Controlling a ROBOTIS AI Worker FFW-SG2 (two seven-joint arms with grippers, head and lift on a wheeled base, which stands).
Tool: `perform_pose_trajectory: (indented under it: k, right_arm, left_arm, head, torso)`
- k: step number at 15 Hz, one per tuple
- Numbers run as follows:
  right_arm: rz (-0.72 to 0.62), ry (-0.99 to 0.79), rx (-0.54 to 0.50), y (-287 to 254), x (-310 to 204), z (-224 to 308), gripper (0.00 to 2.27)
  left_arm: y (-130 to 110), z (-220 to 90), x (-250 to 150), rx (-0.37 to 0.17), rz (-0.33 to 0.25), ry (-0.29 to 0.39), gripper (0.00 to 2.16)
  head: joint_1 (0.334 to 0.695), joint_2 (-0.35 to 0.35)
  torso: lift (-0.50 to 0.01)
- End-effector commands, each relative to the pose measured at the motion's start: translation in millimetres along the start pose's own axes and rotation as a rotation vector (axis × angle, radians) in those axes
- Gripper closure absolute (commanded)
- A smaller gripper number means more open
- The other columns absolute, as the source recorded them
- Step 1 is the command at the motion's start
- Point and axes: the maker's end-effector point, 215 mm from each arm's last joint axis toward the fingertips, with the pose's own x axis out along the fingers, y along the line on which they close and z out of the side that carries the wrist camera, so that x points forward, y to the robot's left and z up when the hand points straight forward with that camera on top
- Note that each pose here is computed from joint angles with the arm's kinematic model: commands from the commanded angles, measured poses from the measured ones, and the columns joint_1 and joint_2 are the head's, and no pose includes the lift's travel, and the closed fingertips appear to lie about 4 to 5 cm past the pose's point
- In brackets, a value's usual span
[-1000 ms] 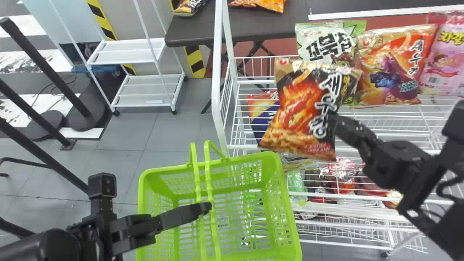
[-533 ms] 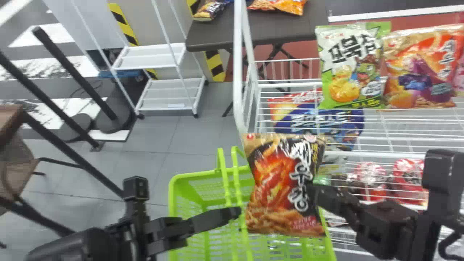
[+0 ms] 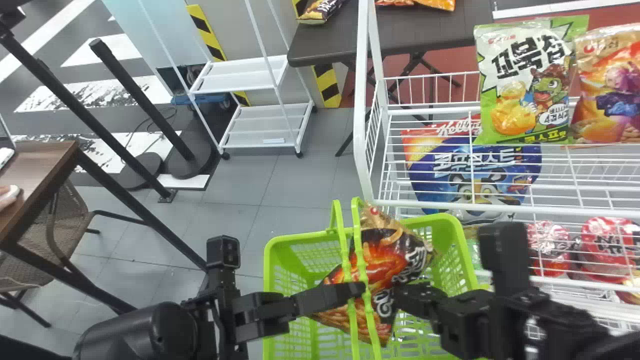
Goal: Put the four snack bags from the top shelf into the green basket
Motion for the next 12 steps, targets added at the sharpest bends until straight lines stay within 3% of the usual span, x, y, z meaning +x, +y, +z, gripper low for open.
perform_pose_trajectory:
  k: [1,3,4,5,6,7,10,12]
  right_arm:
    - [0.000,0.076,-0.071,9.6,31.1,-10.5,2.25]
    - [-0.016,0.151,-0.115,12.1,53.6,-23.2,2.24]
    - [-0.020,0.189,-0.122,12.0,57.3,-30.6,2.06]
    - [-0.012,0.188,-0.119,14.5,57.9,-30.8,1.48]
    - [-0.007,0.185,-0.114,16.2,57.8,-30.8,0.30]
    - [0.006,0.174,-0.099,19.3,55.0,-26.9,0.00]
    - [0.003,0.156,-0.048,10.0,17.5,-19.1,0.04]
    - [0.024,0.078,0.045,-3.8,-25.6,6.8,0.04]
  left_arm:
    - [-2.5,-1.3,0.9,-0.009,-0.013,0.002,2.15]
    - [-3.1,-2.1,2.1,-0.012,-0.016,0.005,2.15]
    - [-3.5,-1.9,2.3,-0.011,-0.016,0.006,2.15]
    - [-3.8,-1.8,2.1,-0.010,-0.017,0.006,2.15]
    - [-3.4,-1.4,1.0,-0.011,-0.014,0.005,2.15]
    - [-3.4,-1.6,0.6,-0.013,-0.013,0.006,2.15]
    - [-4.0,-1.5,0.6,-0.012,-0.013,0.009,2.15]
    - [-3.3,-1.9,-0.1,-0.016,-0.011,0.010,2.15]
  head:
    - [0.695,0.350]
    - [0.695,0.350]
    - [0.695,0.350]
    - [0.695,0.350]
    - [0.695,0.350]
    - [0.695,0.350]
    - [0.695,0.350]
    - [0.695,0.350]
  torso:
    - [0.000]
    - [0.000]
    - [0.000]
    - [0.000]
    - [0.000]
    - [0.000]
    - [0.000]
    - [0.000]
